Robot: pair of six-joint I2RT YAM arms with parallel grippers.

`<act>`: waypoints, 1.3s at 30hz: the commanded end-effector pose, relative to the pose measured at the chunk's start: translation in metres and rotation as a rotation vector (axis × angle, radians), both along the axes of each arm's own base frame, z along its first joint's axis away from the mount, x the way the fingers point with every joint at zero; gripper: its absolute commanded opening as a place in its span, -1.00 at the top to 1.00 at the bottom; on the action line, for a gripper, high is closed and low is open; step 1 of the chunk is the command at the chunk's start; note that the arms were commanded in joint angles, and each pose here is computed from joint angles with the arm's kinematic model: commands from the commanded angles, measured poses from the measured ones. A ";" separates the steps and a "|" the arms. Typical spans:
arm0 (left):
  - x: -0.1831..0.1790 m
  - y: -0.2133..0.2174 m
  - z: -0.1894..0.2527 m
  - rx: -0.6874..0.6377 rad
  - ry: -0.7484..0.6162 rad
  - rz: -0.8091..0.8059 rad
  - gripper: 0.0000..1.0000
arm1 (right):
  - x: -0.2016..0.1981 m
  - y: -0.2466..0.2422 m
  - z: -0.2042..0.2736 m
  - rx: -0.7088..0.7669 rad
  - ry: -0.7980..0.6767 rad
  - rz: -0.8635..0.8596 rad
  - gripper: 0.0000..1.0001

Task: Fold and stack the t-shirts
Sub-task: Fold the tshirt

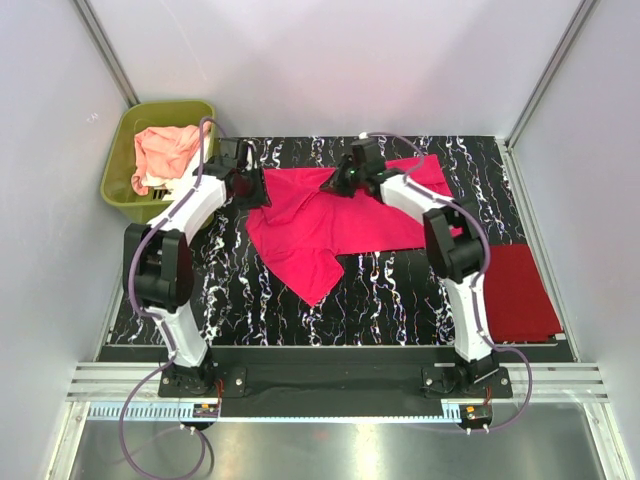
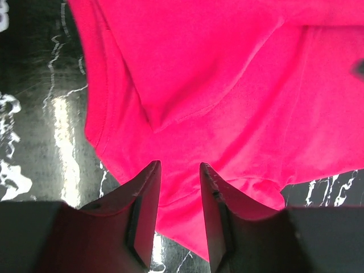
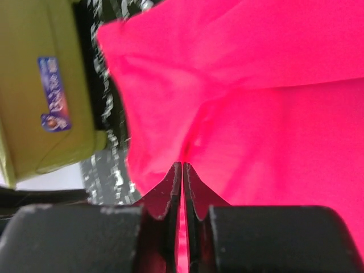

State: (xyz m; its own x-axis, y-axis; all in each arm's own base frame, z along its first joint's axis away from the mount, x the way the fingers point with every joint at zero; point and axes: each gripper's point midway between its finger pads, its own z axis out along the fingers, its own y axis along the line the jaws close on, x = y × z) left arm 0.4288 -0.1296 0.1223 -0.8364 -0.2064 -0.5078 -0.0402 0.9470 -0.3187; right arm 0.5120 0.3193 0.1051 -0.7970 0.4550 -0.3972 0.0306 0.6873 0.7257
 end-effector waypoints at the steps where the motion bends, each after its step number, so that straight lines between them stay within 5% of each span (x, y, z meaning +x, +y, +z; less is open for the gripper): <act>1: 0.014 -0.007 0.000 -0.016 -0.005 -0.047 0.24 | 0.020 0.030 0.008 0.118 -0.021 -0.017 0.81; 6: 0.028 -0.003 -0.008 -0.044 0.013 -0.008 0.30 | 0.010 0.056 -0.014 0.125 0.006 0.006 0.63; 14: 0.038 0.000 -0.030 -0.143 0.054 0.045 0.38 | -0.003 0.066 -0.035 0.126 0.029 0.036 0.80; 39: 0.049 -0.002 -0.056 -0.193 0.113 0.069 0.43 | -0.018 0.071 -0.072 0.125 0.109 0.042 0.76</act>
